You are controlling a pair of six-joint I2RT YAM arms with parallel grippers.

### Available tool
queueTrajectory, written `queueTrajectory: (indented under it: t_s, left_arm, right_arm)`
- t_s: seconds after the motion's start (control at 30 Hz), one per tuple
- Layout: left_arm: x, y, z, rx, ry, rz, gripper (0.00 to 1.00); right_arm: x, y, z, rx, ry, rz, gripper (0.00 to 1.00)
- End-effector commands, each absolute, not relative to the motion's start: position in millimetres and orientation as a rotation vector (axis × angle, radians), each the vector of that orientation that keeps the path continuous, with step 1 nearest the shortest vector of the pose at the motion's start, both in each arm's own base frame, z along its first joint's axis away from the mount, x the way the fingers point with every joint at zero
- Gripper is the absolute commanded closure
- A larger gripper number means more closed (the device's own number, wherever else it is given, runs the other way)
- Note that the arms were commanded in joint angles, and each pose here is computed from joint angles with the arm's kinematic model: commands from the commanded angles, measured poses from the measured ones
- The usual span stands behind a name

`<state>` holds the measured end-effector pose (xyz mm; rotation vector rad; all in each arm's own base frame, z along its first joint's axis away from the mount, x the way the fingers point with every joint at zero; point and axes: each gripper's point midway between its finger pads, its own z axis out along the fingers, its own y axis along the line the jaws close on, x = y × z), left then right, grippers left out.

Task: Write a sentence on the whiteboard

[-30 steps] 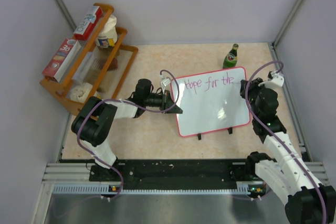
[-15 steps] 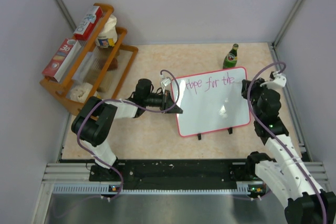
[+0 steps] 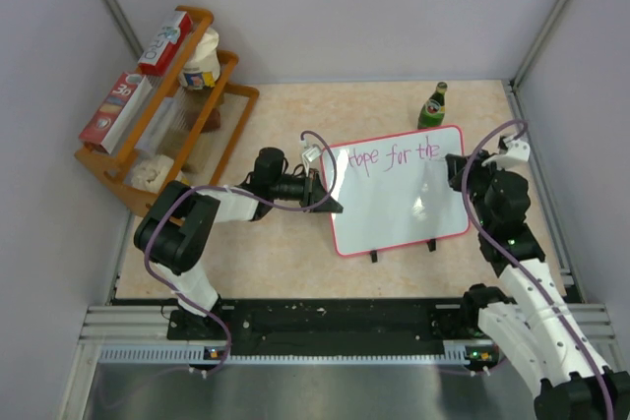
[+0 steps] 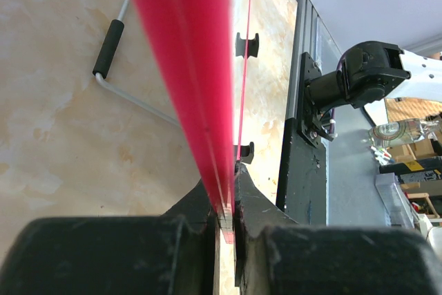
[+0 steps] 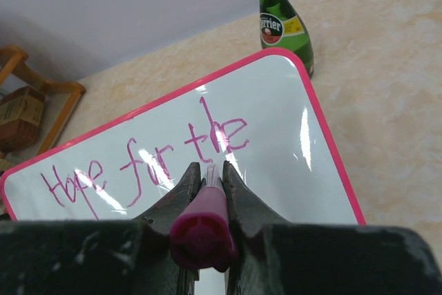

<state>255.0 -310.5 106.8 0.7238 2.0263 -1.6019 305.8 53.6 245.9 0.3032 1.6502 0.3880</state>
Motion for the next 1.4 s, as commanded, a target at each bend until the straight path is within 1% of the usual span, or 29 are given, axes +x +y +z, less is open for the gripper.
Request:
queueTrajectory:
  t_s: [0.0, 0.47, 0.63, 0.97, 1.37]
  left_arm:
    - [223, -309, 74, 0.854, 2.099, -1.565, 1.00]
    - [224, -309, 75, 0.852, 2.097, -1.560, 1.00]
    - [224, -309, 76, 0.853, 2.091, -1.557, 1.00]
    - [224, -309, 76, 0.851, 2.091, -1.556, 1.00]
    - [224, -309, 76, 0.847, 2.092, -1.556, 1.00]
  right_arm:
    - [305, 67, 277, 0.225, 1.603, 0.422, 1.00]
    - [293, 97, 276, 0.118, 1.630, 0.444, 1.00]
    - [291, 96, 268, 0.119, 1.638, 0.439, 1.00]
    - [282, 96, 277, 0.111, 1.620, 0.460, 1.00]
    - [270, 128, 271, -0.005, 1.645, 0.542, 1.00]
